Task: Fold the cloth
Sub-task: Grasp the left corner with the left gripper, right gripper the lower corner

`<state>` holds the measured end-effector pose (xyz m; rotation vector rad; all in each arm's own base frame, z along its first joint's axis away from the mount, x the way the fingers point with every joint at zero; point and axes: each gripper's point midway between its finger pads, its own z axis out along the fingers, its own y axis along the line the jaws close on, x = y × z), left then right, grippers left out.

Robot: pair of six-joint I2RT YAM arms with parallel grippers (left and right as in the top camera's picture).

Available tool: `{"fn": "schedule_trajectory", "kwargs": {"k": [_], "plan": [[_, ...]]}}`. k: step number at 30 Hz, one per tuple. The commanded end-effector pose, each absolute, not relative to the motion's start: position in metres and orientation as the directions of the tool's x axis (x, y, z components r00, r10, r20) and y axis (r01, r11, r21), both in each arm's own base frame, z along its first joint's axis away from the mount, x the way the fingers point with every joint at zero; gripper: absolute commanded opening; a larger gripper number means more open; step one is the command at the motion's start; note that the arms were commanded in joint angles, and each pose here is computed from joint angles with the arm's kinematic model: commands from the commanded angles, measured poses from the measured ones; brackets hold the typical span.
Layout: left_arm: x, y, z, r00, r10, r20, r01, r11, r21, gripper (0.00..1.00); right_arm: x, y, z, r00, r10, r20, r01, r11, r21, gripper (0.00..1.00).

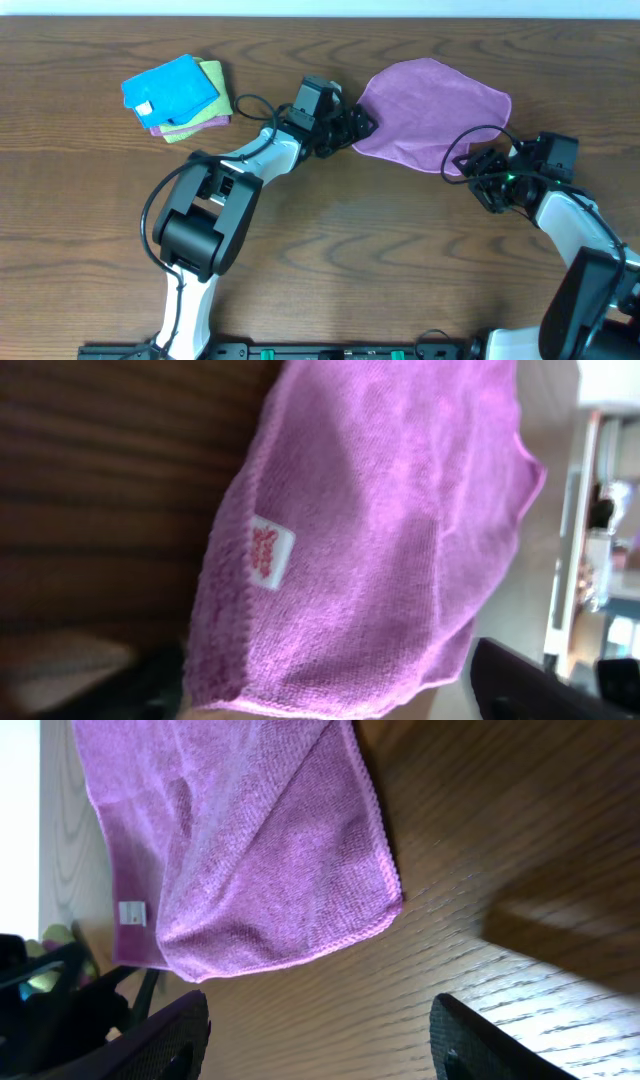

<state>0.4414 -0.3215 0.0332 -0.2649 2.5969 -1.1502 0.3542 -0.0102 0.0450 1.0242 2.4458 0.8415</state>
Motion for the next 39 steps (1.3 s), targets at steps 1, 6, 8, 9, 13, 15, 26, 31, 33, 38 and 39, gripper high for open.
{"fn": "schedule_trajectory", "kwargs": {"k": [1, 6, 8, 9, 13, 15, 26, 31, 33, 38, 39], "plan": [[0.445, -0.317, 0.017, -0.934, -0.300, -0.192, -0.075, 0.694, -0.716, 0.72, 0.351, -0.001, 0.043, -0.683, 0.729, -0.052, 0.525, 0.538, 0.660, 0.71], [0.442, -0.316, 0.006, -0.938, -0.308, -0.158, -0.107, 0.692, -0.714, 0.35, 0.350, -0.003, 0.042, -0.696, 0.714, -0.074, 0.510, 0.565, 0.649, 0.70], [0.443, -0.316, 0.007, -0.938, -0.309, -0.159, -0.107, 0.691, -0.715, 0.20, 0.344, -0.008, 0.035, -0.688, 0.722, -0.073, 0.543, 0.579, 0.608, 0.71], [0.443, -0.316, 0.007, -0.937, -0.310, -0.159, -0.106, 0.689, -0.717, 0.16, 0.341, -0.012, 0.031, -0.684, 0.726, -0.076, 0.559, 0.588, 0.584, 0.71], [0.443, -0.316, 0.007, -0.938, -0.312, -0.154, -0.110, 0.686, -0.719, 0.06, 0.332, -0.018, 0.020, -0.681, 0.726, -0.092, 0.580, 0.612, 0.538, 0.71], [0.443, -0.316, 0.008, -0.938, -0.313, -0.147, -0.115, 0.682, -0.723, 0.06, 0.331, -0.019, 0.015, -0.677, 0.728, -0.108, 0.577, 0.616, 0.536, 0.70], [0.438, -0.321, 0.010, -0.948, -0.292, -0.126, -0.106, 0.665, -0.739, 0.06, 0.343, -0.011, -0.001, -0.645, 0.744, -0.172, 0.558, 0.613, 0.559, 0.63], [0.437, -0.322, 0.011, -0.950, -0.288, -0.122, -0.105, 0.662, -0.742, 0.06, 0.349, -0.001, -0.021, -0.646, 0.750, -0.142, 0.570, 0.598, 0.563, 0.60], [0.438, -0.321, 0.011, -0.950, -0.288, -0.122, -0.105, 0.661, -0.743, 0.06, 0.347, 0.000, -0.030, -0.649, 0.750, -0.129, 0.582, 0.598, 0.552, 0.58], [0.439, -0.318, 0.012, -0.951, -0.287, -0.112, -0.108, 0.651, -0.751, 0.06, 0.347, -0.010, -0.036, -0.630, 0.760, -0.159, 0.605, 0.609, 0.513, 0.59], [0.440, -0.316, 0.012, -0.951, -0.289, -0.113, -0.109, 0.651, -0.751, 0.06, 0.348, -0.010, -0.036, -0.629, 0.760, -0.163, 0.602, 0.609, 0.515, 0.59]]}}
